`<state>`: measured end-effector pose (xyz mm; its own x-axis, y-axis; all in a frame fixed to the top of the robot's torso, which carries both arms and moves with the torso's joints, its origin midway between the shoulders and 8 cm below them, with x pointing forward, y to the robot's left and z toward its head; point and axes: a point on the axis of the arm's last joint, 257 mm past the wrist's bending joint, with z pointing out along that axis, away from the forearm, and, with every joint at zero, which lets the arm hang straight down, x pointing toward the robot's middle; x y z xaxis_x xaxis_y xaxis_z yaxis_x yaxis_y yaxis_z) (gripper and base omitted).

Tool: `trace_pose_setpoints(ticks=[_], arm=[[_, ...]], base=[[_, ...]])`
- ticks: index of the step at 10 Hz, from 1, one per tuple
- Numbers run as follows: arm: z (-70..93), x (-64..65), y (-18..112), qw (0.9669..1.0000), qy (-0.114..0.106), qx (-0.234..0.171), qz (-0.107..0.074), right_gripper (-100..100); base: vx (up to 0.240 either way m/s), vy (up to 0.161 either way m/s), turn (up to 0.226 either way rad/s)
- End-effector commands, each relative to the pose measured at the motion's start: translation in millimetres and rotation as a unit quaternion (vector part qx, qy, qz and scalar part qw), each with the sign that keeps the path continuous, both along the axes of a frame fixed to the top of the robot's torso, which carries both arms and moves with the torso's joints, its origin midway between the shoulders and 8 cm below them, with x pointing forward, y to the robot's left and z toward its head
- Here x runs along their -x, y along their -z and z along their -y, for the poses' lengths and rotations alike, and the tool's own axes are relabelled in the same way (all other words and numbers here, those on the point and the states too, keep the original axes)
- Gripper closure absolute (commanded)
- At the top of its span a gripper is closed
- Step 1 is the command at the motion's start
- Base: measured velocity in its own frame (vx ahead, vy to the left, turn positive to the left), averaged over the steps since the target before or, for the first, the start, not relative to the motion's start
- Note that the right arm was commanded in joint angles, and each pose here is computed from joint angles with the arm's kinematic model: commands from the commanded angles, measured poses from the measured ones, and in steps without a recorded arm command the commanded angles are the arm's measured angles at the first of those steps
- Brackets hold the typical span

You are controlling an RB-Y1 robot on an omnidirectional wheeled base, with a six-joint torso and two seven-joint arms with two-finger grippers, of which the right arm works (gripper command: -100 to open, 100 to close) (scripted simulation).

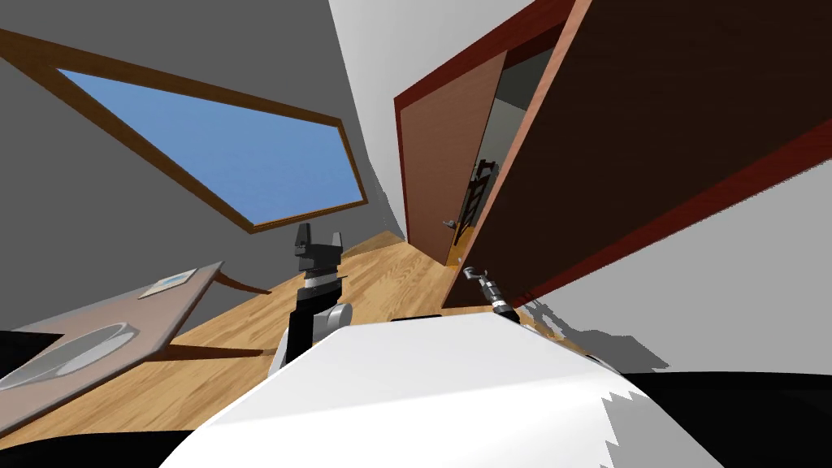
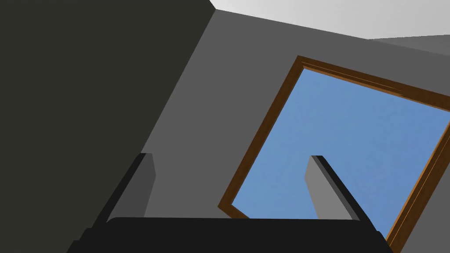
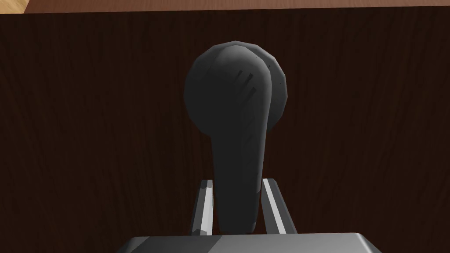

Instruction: Pull the door open

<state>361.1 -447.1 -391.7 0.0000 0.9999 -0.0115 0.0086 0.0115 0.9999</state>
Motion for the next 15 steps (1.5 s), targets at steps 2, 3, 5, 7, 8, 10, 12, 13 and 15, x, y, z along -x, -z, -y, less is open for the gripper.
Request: trace_pose_setpoints(ticks=[2, 3, 5, 7, 8, 10, 12, 13, 15], arm=[[-5.8, 14.5, 1.0, 0.9999, -0.016, -0.003, 0.002, 100], [-5.8, 14.5, 1.0, 0.9999, -0.016, -0.003, 0.002, 100], [-5.8, 14.5, 1.0, 0.9999, -0.016, -0.003, 0.002, 100], [-7.4, 29.1, 0.4, 0.9996, -0.029, -0.004, 0.003, 100], [-7.7, 31.8, 0.3, 0.9995, -0.031, -0.005, 0.003, 100], [-8.4, 38.2, -0.1, 0.9993, -0.037, -0.005, 0.004, 100], [-5.5, 40.6, -1.2, 0.9994, -0.035, -0.004, 0.004, 100], [-5.5, 41.6, -1.1, 0.9994, -0.035, -0.004, 0.004, 100], [-5.7, 46.0, -0.8, 0.9993, -0.037, -0.004, 0.004, 100]], base=[[-0.207, -0.072, 0.171], [-0.131, -0.049, 0.048], [-0.032, 0.006, -0.030], [-0.134, -0.054, 0.214], [-0.170, -0.104, 0.149], [-0.165, -0.073, 0.101], [-0.107, -0.019, 0.079], [-0.190, -0.050, 0.172], [-0.183, -0.074, 0.170]])
